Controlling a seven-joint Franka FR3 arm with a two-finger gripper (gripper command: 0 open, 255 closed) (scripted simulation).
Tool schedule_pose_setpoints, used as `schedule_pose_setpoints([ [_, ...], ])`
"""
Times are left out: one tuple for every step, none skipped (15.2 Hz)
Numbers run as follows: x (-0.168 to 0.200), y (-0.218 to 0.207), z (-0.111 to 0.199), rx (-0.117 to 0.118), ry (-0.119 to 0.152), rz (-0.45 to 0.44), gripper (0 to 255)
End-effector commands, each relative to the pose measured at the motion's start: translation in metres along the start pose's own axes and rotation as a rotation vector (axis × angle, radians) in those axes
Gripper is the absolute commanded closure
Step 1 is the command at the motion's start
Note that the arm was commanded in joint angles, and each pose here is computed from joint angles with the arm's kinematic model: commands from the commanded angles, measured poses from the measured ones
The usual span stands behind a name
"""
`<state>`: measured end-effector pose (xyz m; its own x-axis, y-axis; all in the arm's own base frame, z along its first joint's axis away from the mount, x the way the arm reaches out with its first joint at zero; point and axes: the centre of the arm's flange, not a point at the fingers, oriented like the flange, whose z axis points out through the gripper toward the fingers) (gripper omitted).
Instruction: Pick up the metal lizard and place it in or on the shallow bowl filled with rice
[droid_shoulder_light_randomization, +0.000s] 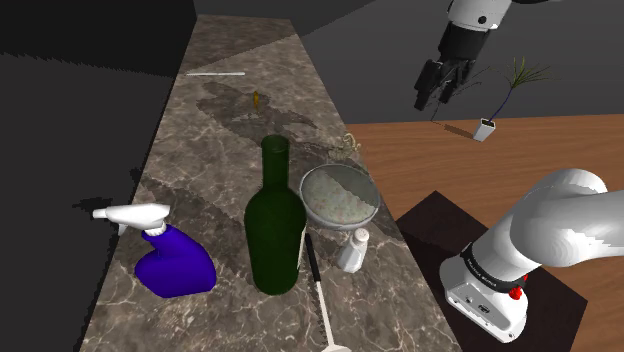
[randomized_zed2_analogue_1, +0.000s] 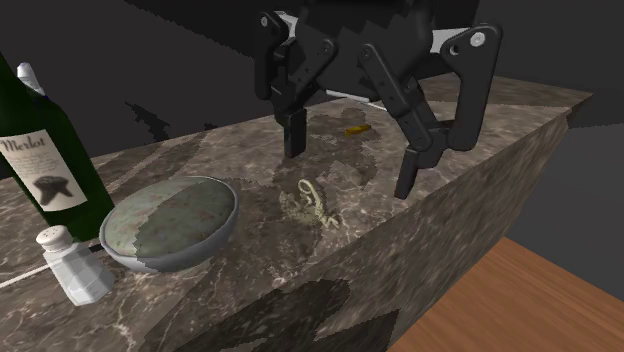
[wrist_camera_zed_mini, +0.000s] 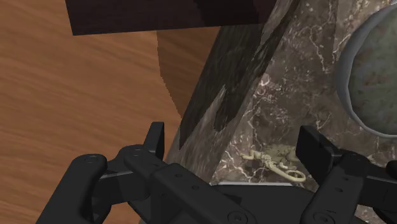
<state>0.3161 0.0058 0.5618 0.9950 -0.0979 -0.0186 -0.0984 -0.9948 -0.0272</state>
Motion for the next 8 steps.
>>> schedule_pose_setpoints([
  [0.000,0.000,0.000,0.000,0.000,0.000,0],
  [0.009,-0.011,0.005,-0.018,-0.004,-0.024,0],
  [0.018,-0.023,0.011,-0.037,-0.008,-0.048,0],
  [0.027,-0.034,0.016,-0.055,-0.013,-0.072,0],
  [0.036,-0.046,0.022,-0.074,-0.017,-0.096,0],
  [0.044,-0.058,0.029,-0.092,-0.021,-0.120,0],
  [0.052,-0.069,0.035,-0.111,-0.025,-0.144,0],
  [0.059,-0.081,0.042,-0.129,-0.029,-0.168,0],
])
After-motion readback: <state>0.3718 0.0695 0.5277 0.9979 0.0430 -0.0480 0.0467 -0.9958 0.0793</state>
